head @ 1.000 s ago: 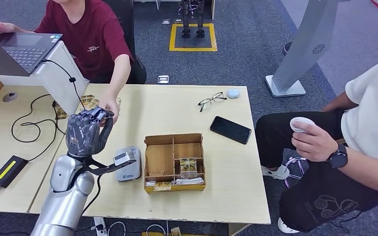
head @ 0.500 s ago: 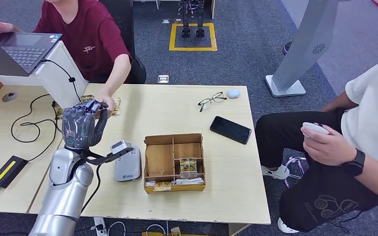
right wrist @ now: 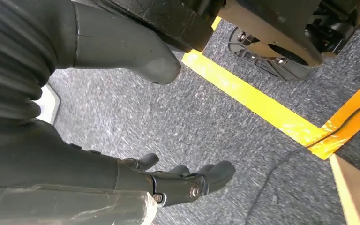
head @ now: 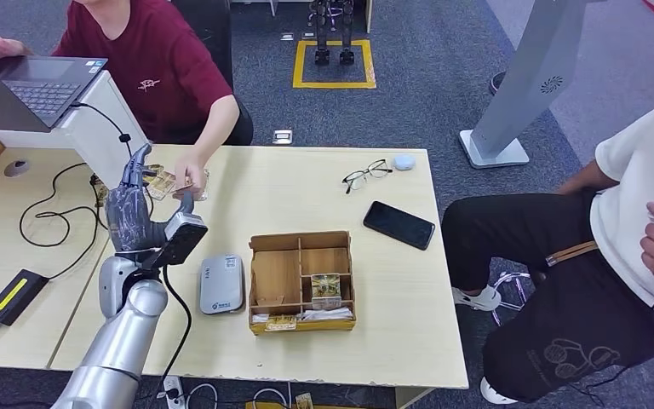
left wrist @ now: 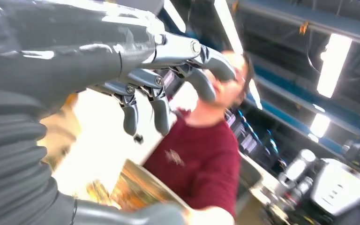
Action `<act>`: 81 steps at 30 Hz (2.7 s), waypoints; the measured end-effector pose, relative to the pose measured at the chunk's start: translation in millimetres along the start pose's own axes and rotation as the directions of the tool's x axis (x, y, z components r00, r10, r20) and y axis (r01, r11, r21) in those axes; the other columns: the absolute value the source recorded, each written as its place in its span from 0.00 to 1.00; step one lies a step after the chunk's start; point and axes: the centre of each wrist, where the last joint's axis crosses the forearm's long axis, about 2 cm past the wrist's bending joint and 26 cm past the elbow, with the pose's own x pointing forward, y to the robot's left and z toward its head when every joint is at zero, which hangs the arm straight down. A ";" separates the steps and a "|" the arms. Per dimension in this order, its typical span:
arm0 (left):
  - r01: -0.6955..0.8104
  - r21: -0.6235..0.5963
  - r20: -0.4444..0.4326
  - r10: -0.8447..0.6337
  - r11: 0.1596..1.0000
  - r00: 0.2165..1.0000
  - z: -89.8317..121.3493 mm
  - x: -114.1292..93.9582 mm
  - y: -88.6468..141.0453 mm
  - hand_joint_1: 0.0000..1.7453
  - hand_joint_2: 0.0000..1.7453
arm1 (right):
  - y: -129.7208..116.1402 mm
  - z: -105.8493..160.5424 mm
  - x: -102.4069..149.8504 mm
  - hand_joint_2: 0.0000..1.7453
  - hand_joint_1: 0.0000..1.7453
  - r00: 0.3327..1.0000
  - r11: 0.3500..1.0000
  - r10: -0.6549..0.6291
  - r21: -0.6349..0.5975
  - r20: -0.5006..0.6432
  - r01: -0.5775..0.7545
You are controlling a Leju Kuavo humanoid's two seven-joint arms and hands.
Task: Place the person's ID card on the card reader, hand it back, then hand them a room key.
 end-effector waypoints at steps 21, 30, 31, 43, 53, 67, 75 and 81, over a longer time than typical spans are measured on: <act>0.018 -0.411 0.494 0.206 0.911 0.845 155.4 62.5 31.8 0.00 1.00 | 12.1 10.8 -21.3 1.00 0.00 0.994 0.995 -0.097 -0.029 -0.045 0.096; 0.201 -0.353 0.583 0.047 0.914 0.811 190.4 58.8 38.9 0.00 1.00 | 14.2 12.5 -24.1 1.00 0.00 0.994 0.995 -0.096 -0.026 -0.060 0.094; 0.235 -0.339 0.597 0.015 0.911 0.802 193.3 57.6 36.9 0.00 1.00 | 14.1 12.4 -24.0 1.00 0.00 0.994 0.995 -0.094 -0.026 -0.060 0.092; 0.367 -0.340 0.590 -0.107 0.866 0.800 212.4 43.2 10.2 0.00 1.00 | 13.5 11.7 -22.0 1.00 0.00 0.995 0.997 -0.079 -0.026 -0.064 0.078; 0.334 -0.337 0.554 -0.101 0.880 0.826 202.4 54.4 -11.7 0.00 1.00 | 13.5 11.4 -20.7 1.00 0.00 0.996 0.997 -0.067 -0.027 -0.060 0.065; 0.284 -0.326 0.490 -0.096 0.902 0.867 176.2 70.3 -40.5 0.00 1.00 | 13.0 10.9 -19.8 1.00 0.00 0.997 0.998 -0.051 -0.025 -0.060 0.050; 0.285 -0.359 0.461 -0.096 0.889 0.882 178.3 65.4 -48.4 0.00 1.00 | 12.7 10.7 -19.5 1.00 0.00 0.997 0.998 -0.051 -0.025 -0.059 0.049; 0.290 -0.377 0.454 -0.097 0.880 0.886 181.7 61.6 -50.3 0.00 1.00 | 12.6 10.7 -19.3 1.00 0.00 0.997 0.998 -0.051 -0.027 -0.058 0.049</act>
